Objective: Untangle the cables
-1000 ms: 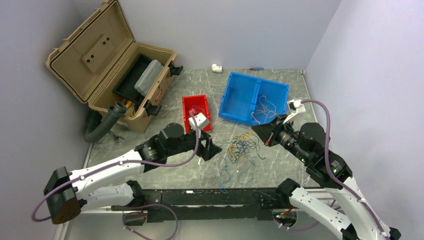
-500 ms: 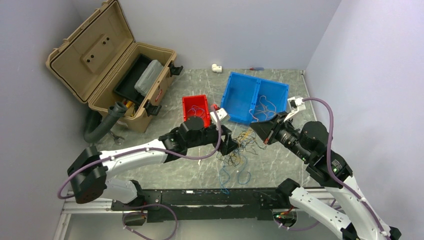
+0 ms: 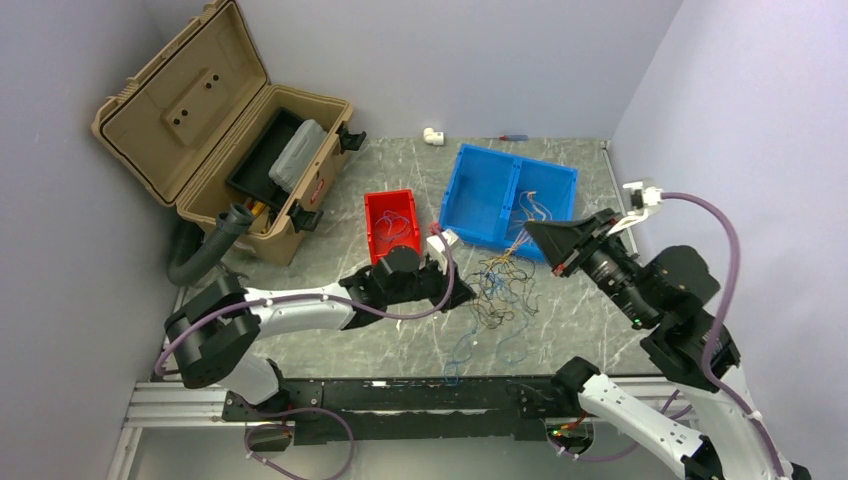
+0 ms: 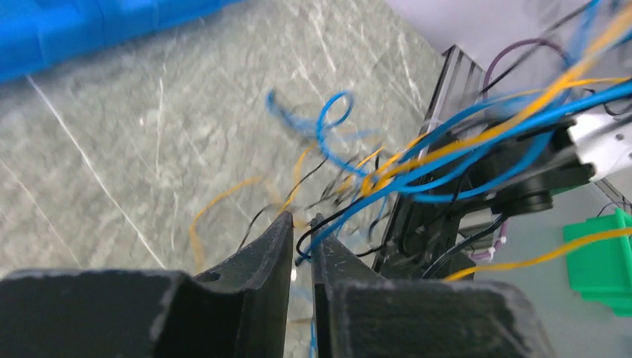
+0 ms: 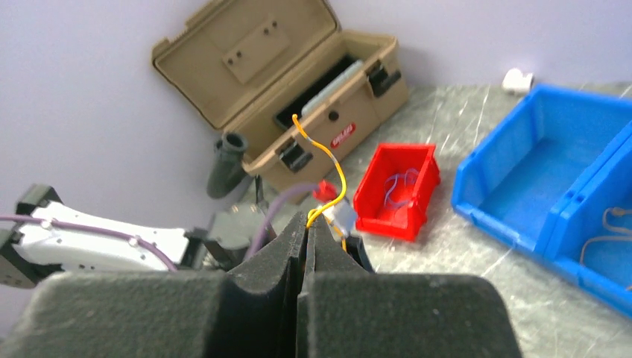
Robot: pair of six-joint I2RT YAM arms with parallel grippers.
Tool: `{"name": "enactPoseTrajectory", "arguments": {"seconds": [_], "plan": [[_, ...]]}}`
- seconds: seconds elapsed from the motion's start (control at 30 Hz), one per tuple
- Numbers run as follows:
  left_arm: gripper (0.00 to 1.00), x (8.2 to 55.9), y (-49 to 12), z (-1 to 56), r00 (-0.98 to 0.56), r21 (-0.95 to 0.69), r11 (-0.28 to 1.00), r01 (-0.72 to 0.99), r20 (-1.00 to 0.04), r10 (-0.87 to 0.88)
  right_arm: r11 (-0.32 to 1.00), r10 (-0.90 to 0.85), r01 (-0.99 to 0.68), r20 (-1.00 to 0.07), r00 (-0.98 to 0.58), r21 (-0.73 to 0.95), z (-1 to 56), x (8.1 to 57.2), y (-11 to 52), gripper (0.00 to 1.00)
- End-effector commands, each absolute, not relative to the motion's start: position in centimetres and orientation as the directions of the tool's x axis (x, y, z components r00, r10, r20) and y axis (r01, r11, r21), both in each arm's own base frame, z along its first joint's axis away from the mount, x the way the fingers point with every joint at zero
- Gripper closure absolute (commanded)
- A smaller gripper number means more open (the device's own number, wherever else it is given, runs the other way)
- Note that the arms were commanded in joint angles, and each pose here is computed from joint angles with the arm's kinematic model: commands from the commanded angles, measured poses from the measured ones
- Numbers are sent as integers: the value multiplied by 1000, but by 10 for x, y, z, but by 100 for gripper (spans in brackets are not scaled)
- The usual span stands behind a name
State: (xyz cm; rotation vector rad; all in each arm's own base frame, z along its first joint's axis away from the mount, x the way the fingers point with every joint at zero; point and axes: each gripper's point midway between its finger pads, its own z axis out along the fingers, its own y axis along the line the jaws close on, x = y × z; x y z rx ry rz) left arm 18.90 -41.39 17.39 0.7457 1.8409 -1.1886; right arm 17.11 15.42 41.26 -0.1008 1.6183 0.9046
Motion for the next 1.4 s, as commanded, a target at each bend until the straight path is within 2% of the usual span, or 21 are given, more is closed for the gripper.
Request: {"name": "enactPoseTrajectory", "arguments": {"seconds": [0.0,0.07,0.1,0.13,0.17,0.53,0.87,1.13,1.3,1.37], "plan": [[81,173,-412,152,-568,-524,346,778,-822,33,714,488,-547,-871,-60,437,481,166,126,100],[83,168,-408,146,-583,-542,336,770,-812,25,721,505,-544,-863,-9,428,496,165,118,100],[88,166,-407,143,-590,-548,337,765,-807,28,724,513,-543,-858,13,425,503,164,114,100],[98,164,-406,139,-596,-551,339,762,-802,37,728,523,-540,-852,37,423,509,163,110,100],[100,162,-404,135,-602,-553,345,758,-797,47,731,532,-535,-845,59,423,515,162,106,100],[100,158,-358,117,-599,-497,481,722,-797,75,785,566,-411,-806,173,463,525,161,65,100],[100,170,-276,148,-522,-382,691,614,-853,-8,787,603,-37,-757,250,615,478,165,-8,100],[100,185,-192,162,-483,-379,869,319,-854,-195,737,608,174,-753,250,653,426,161,-39,100],[100,186,-155,168,-439,-388,901,193,-856,-274,742,593,234,-778,207,628,400,160,-42,100],[100,186,-150,172,-426,-378,905,193,-863,-270,767,580,217,-797,167,604,393,163,-34,100]]}}
